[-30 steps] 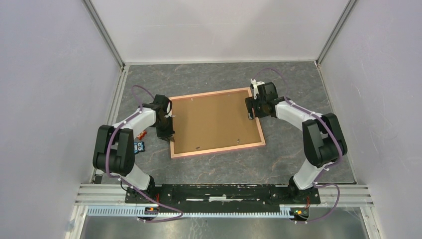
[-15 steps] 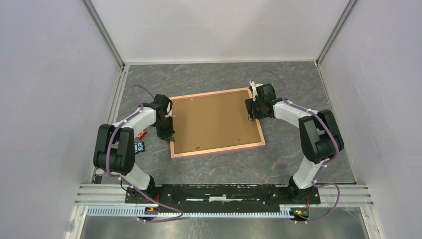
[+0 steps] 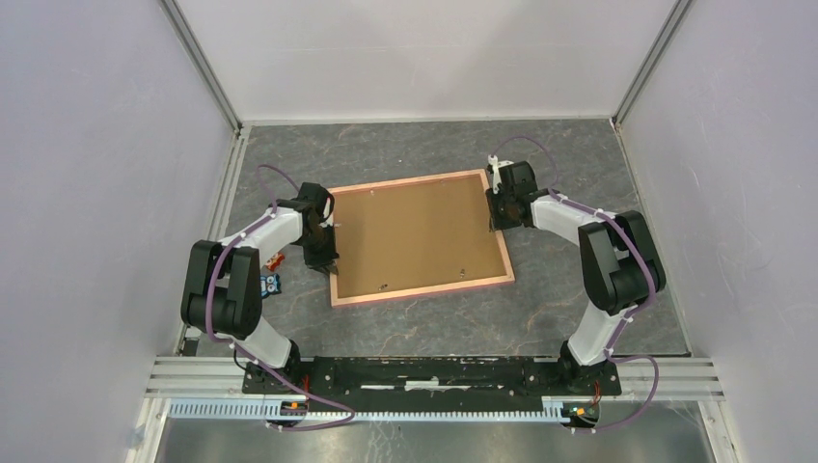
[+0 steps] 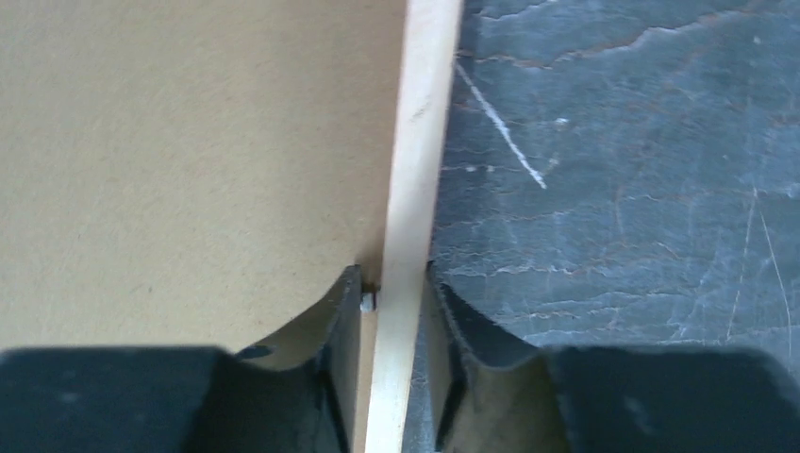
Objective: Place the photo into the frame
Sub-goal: Install the photo frame at the center of the board, then adjust the photo frame at the center of the board.
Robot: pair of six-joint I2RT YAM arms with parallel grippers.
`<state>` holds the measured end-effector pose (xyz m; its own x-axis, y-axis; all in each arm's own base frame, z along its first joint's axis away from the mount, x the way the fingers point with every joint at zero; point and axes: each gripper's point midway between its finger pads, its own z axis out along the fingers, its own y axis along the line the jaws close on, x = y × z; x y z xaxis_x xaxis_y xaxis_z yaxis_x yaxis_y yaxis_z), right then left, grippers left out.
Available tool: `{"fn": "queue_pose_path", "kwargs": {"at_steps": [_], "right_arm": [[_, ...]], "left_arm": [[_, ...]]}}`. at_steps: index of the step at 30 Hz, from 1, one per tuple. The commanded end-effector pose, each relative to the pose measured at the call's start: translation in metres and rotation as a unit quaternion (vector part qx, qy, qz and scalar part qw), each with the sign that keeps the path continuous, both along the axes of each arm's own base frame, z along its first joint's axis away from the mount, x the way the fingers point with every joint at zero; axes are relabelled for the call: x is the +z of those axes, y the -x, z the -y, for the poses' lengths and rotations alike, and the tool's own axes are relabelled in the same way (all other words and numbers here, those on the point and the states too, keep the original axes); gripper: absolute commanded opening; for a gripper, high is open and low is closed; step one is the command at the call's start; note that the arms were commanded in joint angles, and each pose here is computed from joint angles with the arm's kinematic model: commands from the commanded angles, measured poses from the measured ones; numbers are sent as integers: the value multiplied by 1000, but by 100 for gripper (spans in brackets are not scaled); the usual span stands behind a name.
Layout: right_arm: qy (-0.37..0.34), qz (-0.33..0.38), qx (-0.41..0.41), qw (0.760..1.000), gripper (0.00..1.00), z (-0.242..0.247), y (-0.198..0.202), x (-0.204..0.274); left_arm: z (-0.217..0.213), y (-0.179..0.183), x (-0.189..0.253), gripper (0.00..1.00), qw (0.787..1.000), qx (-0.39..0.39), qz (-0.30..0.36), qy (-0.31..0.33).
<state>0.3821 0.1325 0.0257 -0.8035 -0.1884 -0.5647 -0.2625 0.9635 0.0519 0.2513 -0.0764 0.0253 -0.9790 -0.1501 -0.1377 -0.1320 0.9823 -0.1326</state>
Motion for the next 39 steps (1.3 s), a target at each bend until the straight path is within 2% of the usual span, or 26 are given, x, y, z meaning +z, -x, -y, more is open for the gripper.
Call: {"fn": "queue_pose_path", "kwargs": {"at_steps": [1,5,10,12,14,16,19,22,25,29,32,34,37,39], "right_arm": [[10,-9,-2,1000,22,3,2,-8],[-6,-12,1,1000,0,-3,5,-6],[-15,-7,3,1000,0,-5,4,0],[-16,-6,4,1000,10,-7,2,5],[-26,-1,8,1000,32,-10,0,12],[-42,7,12,999,47,-16,0,18],[-74,9,23,997,57,-26,2,22],[-99,8,31,995,64,-36,3,20],[-114,4,43,993,68,-44,-2,18],[-123,12,51,991,71,-55,-24,21],[-130,22,56,990,72,-65,-48,28],[-133,23,62,989,73,-71,-60,33],[-127,33,72,989,74,-75,-74,50],[-104,49,66,991,77,-67,-78,65]], "left_arm": [[-1,-6,1,2,999,-31,11,-8],[-1,-6,1,2,999,-30,11,-8],[0,-6,1,2,999,-29,11,-6],[0,-6,1,2,1000,-28,10,-5],[0,-5,0,2,1000,-26,8,-4],[1,-4,0,2,1000,-20,6,-2],[7,-2,1,2,1000,-18,2,15],[19,5,4,2,998,-22,-9,53],[46,20,12,4,991,-25,-22,132],[88,47,23,12,982,-57,-18,178],[125,72,30,22,973,-90,-27,212],[146,87,34,32,965,-113,-30,236],[154,96,43,50,958,-148,-13,246],[149,89,55,60,957,-174,17,232]]}}
